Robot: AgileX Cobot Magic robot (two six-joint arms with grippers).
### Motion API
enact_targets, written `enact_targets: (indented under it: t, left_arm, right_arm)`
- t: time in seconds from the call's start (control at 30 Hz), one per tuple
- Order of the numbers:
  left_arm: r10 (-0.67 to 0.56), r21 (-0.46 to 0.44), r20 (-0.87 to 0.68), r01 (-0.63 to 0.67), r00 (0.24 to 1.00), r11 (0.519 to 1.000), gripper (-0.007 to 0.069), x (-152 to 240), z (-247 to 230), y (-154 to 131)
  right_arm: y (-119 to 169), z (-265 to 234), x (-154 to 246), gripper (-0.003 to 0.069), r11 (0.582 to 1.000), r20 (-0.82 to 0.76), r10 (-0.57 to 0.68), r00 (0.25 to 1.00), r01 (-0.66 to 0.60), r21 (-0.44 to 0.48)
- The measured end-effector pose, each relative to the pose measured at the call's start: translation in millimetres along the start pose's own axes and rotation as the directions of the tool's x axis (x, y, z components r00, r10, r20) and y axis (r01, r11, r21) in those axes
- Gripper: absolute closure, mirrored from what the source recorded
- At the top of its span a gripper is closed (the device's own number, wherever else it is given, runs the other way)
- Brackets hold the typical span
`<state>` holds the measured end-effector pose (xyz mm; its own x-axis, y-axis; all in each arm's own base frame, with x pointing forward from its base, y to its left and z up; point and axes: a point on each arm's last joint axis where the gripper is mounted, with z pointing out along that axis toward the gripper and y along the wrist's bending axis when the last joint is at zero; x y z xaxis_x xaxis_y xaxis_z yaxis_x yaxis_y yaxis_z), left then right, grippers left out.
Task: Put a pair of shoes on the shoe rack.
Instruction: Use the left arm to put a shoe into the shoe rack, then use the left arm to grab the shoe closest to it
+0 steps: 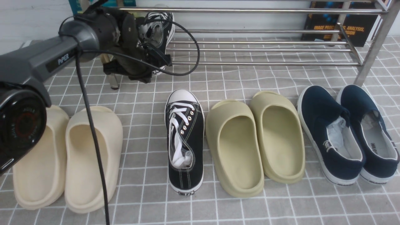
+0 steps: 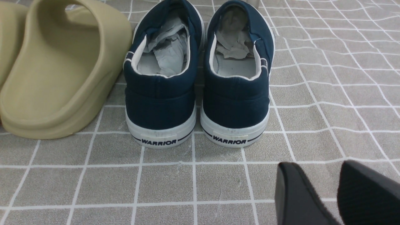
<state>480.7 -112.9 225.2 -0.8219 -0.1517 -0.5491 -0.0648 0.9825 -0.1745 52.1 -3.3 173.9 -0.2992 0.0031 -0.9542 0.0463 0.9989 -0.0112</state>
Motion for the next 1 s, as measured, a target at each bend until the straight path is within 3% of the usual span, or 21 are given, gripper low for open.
enact_targets:
  t: [0.17, 0.37, 0.6, 0.8, 1.0]
  left_arm:
    - [0.016, -0.031, -0.032, -0.017, 0.999, 0.999, 0.0638, -6.6, -14.6, -0.1]
    - [0.051, -0.072, -0.002, -0.051, 0.999, 0.996, 0.0616, -33.9, -82.8, -2.8]
    - [0.153, -0.041, 0.192, -0.147, 0.969, 0.988, 0.0606, -57.1, -232.2, -6.5]
    - [0.115, 0.061, 0.382, -0.15, 0.917, 0.987, 0.0606, -34.3, -348.9, -0.6]
    - [0.107, 0.094, 0.355, -0.149, 0.929, 0.984, 0.0606, 14.0, -386.5, 14.5]
  right_arm:
    - [0.0, 0.0, 0.0, 0.0414, 1.0, 0.0, 0.0, 1.0, 0.0, 0.0]
    - [0.0, 0.0, 0.0, 0.0414, 1.0, 0.0, 0.0, 1.0, 0.0, 0.0]
    - [0.0, 0.0, 0.0, 0.0414, 1.0, 0.0, 0.0, 1.0, 0.0, 0.0]
    - [0.0, 0.0, 0.0, 0.0414, 1.0, 0.0, 0.0, 1.0, 0.0, 0.0]
    - [0.0, 0.0, 0.0, 0.0414, 1.0, 0.0, 0.0, 1.0, 0.0, 0.0]
